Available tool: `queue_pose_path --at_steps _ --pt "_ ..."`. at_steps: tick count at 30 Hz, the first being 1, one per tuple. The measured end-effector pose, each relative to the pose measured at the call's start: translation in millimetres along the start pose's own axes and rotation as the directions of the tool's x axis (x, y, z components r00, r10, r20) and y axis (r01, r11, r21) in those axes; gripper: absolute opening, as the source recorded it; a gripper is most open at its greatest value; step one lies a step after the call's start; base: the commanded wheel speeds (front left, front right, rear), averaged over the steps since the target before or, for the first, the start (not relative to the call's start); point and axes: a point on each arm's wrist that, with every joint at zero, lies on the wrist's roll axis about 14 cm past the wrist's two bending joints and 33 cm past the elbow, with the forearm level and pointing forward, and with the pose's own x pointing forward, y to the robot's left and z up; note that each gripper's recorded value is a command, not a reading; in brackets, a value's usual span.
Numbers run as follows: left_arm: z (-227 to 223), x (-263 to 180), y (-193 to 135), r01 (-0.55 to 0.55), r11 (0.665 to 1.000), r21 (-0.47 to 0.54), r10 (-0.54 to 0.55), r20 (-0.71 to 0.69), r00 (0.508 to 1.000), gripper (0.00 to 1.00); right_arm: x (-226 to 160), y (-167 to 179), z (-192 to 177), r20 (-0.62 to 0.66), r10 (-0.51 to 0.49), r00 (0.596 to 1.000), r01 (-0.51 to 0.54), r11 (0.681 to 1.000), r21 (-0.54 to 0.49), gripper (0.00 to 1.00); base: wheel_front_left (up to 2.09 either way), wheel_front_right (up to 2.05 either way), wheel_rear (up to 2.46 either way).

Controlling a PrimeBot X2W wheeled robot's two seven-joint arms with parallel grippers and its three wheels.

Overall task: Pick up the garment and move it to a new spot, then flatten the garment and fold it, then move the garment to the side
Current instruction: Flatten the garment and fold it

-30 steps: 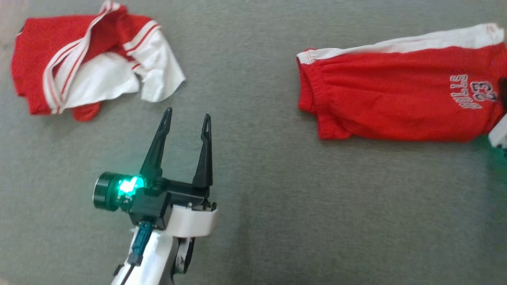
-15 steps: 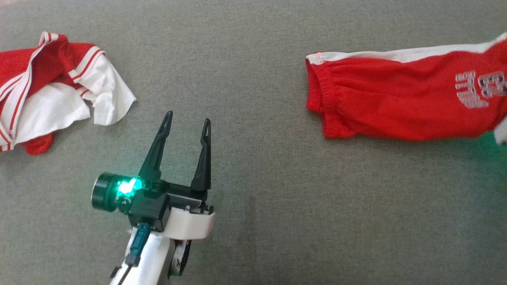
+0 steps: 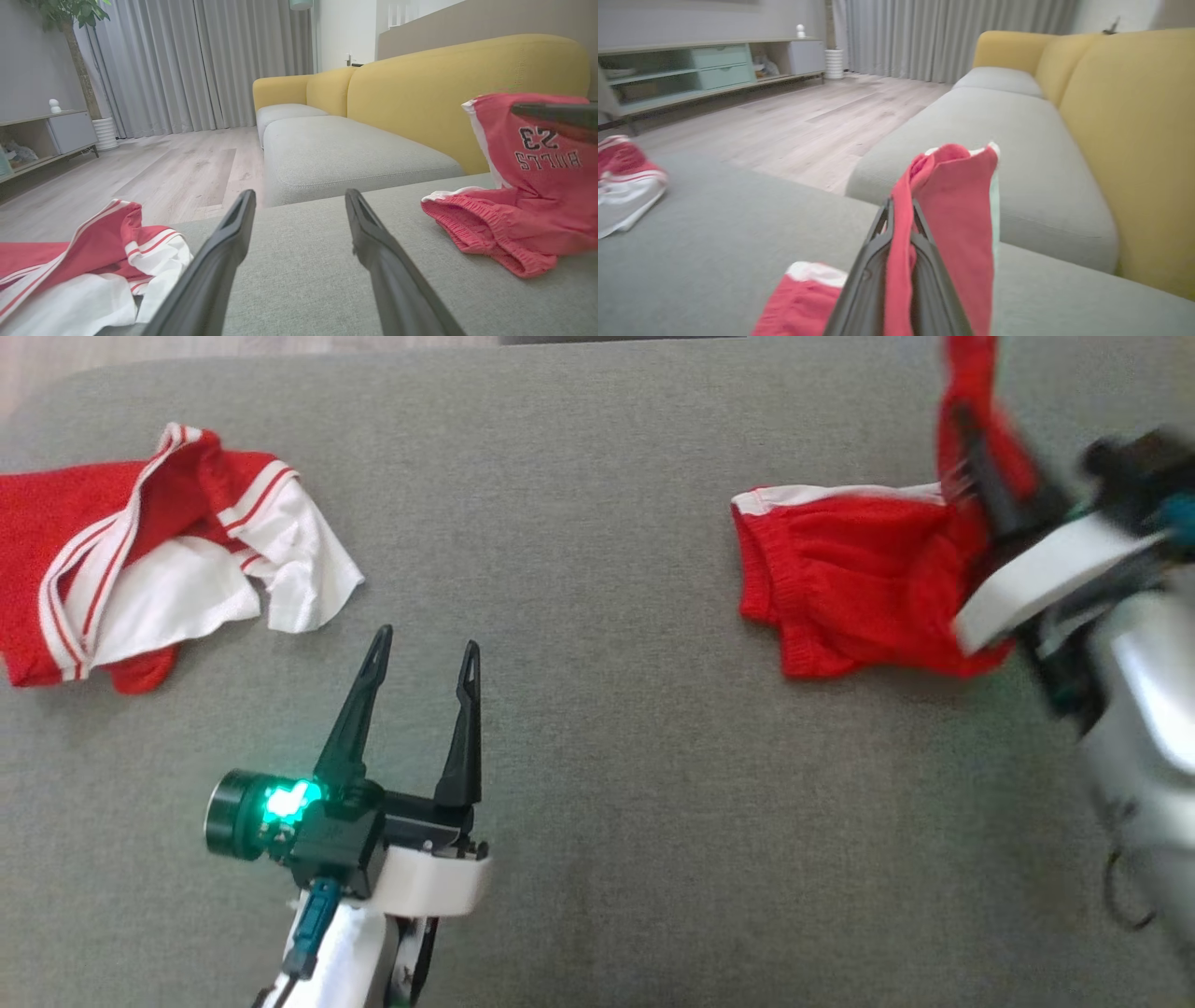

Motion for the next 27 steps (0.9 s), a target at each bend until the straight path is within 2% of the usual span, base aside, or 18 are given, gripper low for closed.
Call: queue_pose_path --at_steps 2,3,4,5,8,11,18,23,27 --pt "1 -2 4 -0.012 1.000 0.003 0.012 0.001 1.000 1.00 -2 30 -10 -0.024 0.069 0.997 -0.069 0.997 0.019 0.00 0.00 0.00 0.00" --pt "2 -3 6 -0.018 1.000 0.004 0.018 0.002 1.000 1.00 -4 46 -16 -0.042 0.102 0.994 -0.101 0.994 0.034 0.08 0.00 0.00 0.00" --pt "2 -3 7 -0.023 1.000 0.004 0.023 0.003 1.000 1.00 -7 61 -24 -0.061 0.133 0.989 -0.130 0.990 0.052 0.43 0.00 0.00 0.00" --pt "2 -4 8 -0.027 1.000 0.004 0.027 0.003 1.000 1.00 -11 75 -31 -0.079 0.161 0.984 -0.156 0.985 0.073 1.00 0.00 0.00 0.00" --pt "4 -5 8 -0.027 1.000 -0.003 0.027 0.007 1.000 1.00 -21 106 -48 -0.100 0.205 0.974 -0.190 0.971 0.142 1.00 0.00 0.00 0.00" --pt "8 -7 8 -0.032 0.999 -0.006 0.033 0.015 0.999 1.00 -26 114 -36 -0.021 0.192 0.981 -0.184 0.963 0.195 1.00 0.00 0.00 0.00" --pt "16 -22 10 -0.055 0.998 -0.012 0.056 0.030 0.998 1.00 -45 64 10 0.176 -0.005 0.984 -0.037 0.972 0.232 1.00 0.00 0.00 0.00" --pt "20 -41 16 -0.100 0.995 -0.029 0.101 0.033 0.994 1.00 -87 46 -1 0.171 -0.122 0.978 0.065 0.950 0.307 1.00 0.00 0.00 0.00" --pt "20 -58 21 -0.137 0.989 -0.055 0.139 0.026 0.990 1.00 -117 47 -7 0.161 -0.152 0.975 0.103 0.955 0.279 1.00 0.00 0.00 0.00"
